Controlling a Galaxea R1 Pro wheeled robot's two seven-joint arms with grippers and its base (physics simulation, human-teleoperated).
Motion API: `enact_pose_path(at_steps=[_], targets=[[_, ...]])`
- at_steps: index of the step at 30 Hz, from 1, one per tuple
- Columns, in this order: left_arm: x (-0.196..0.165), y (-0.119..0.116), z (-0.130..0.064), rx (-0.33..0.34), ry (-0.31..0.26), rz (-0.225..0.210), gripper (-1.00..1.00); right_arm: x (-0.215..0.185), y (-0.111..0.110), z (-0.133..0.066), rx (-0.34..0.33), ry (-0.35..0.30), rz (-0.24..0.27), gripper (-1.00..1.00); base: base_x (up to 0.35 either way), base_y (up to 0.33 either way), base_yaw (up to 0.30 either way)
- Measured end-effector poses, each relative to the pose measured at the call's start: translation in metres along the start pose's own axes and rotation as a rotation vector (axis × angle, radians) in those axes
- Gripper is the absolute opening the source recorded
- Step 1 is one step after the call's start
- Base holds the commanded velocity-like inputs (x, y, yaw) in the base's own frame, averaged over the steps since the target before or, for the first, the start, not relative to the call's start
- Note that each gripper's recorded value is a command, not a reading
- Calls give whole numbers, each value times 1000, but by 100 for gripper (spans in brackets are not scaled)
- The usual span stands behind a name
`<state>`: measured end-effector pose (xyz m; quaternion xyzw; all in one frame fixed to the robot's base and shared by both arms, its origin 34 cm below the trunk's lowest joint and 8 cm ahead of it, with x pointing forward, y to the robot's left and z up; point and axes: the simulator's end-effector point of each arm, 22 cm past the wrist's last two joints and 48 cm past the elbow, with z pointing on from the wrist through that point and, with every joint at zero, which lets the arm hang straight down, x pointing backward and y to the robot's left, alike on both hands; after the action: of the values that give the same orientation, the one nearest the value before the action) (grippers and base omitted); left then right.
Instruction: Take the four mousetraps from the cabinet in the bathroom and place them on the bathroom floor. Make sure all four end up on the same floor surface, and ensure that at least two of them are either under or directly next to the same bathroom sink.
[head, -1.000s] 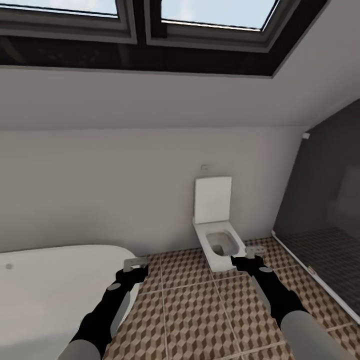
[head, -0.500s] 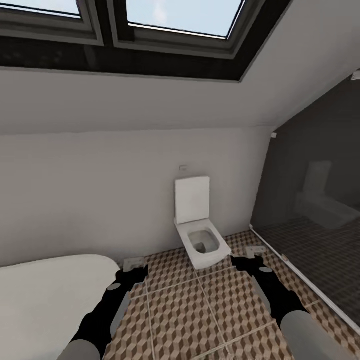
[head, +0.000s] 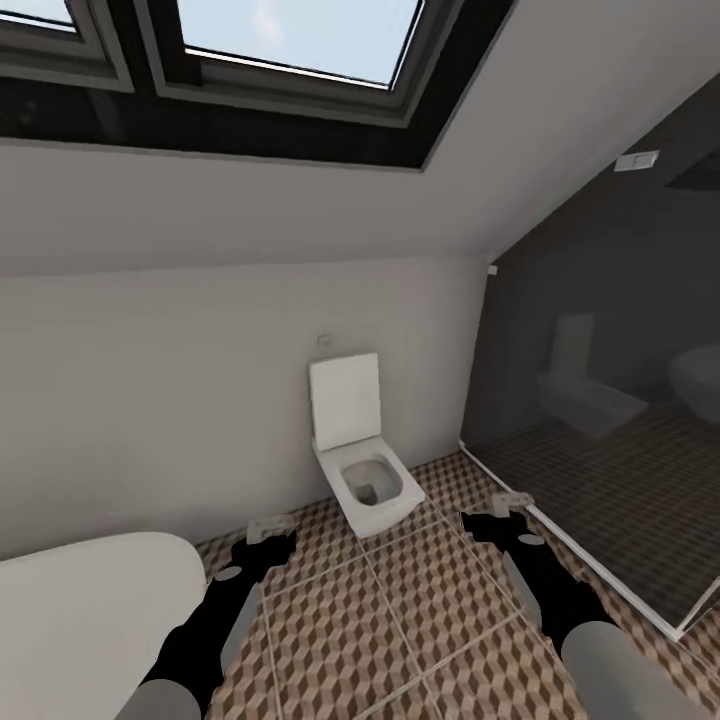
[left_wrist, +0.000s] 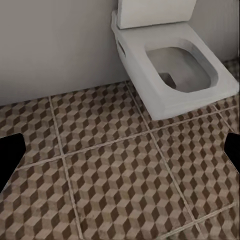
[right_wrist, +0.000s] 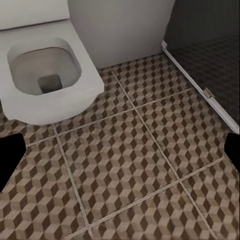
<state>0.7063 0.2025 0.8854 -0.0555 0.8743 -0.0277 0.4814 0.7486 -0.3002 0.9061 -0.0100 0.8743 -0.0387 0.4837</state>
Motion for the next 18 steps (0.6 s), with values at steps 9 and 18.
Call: enact_pose_path(at_steps=[9,18], targets=[[-5,0,-7,0,0,0,100,-5,-1,-7,0,0,0,100,0,0,-277],[-9,0,-13,-1,0,1,100,-9,-1,-13,0,0,0,100,0,0,-277]])
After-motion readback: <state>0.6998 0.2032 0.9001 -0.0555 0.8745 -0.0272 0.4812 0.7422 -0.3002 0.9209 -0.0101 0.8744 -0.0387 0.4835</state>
